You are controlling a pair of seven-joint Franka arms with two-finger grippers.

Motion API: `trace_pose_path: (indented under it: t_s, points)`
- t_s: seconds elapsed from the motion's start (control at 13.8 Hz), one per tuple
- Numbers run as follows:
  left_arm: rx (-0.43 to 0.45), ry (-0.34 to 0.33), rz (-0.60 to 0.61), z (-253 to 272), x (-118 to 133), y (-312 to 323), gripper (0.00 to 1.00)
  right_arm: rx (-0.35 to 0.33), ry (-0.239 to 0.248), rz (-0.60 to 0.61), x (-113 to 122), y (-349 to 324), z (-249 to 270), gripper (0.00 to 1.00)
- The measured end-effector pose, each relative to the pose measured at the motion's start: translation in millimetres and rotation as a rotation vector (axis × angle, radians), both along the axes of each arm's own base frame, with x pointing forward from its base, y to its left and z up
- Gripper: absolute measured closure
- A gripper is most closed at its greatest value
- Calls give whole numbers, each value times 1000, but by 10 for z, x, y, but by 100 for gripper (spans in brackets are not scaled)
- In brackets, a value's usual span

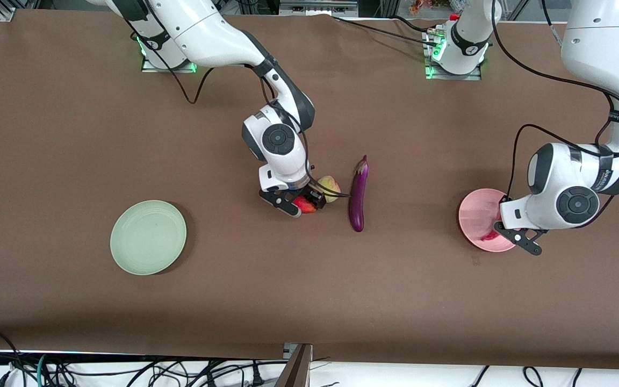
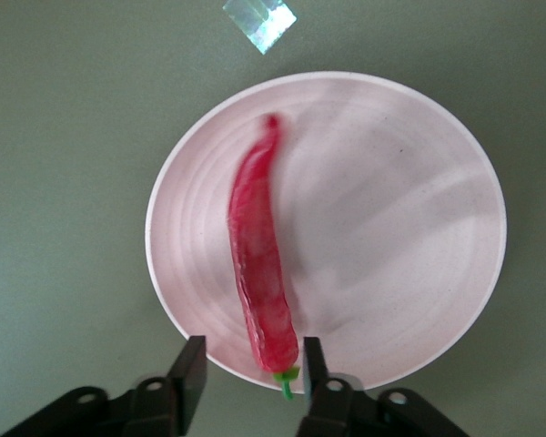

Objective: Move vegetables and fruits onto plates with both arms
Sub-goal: 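Release the chili on the pink plate while the right gripper grasps the apple, then grasp the purple eggplant with the left gripper while the right gripper carries the apple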

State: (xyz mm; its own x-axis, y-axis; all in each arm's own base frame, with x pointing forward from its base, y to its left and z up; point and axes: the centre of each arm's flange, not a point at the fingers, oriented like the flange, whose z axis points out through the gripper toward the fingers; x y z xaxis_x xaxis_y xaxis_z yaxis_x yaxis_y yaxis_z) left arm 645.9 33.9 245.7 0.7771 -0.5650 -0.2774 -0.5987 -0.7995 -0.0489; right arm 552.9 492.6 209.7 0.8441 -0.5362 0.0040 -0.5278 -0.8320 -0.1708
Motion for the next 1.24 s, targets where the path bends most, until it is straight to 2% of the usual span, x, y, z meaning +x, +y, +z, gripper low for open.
trace_pose_path:
  t_s: [0.15,0.29,0.36,0.58,0.73,0.94,1.24]
  points:
    - [-3,-3,-2,16,12,-20,24,-3,-6,0,37,-32,11,16]
    - [-26,11,9,42,9,-100,3,-8,-29,15,208,-173,109,16]
    - [-45,28,18,66,-3,-167,0,-17,-32,37,354,-333,211,16]
    - [-91,77,-20,221,-64,-617,0,-49,23,134,811,-1045,679,16]
    - [-112,83,-31,357,-133,-1125,0,-47,89,232,1032,-1651,977,16]
    - [-114,56,86,475,-294,-1946,0,-42,179,352,1285,-2704,1128,16]
    - [-53,16,296,478,-703,-3072,0,-11,264,437,1433,-4060,902,16]
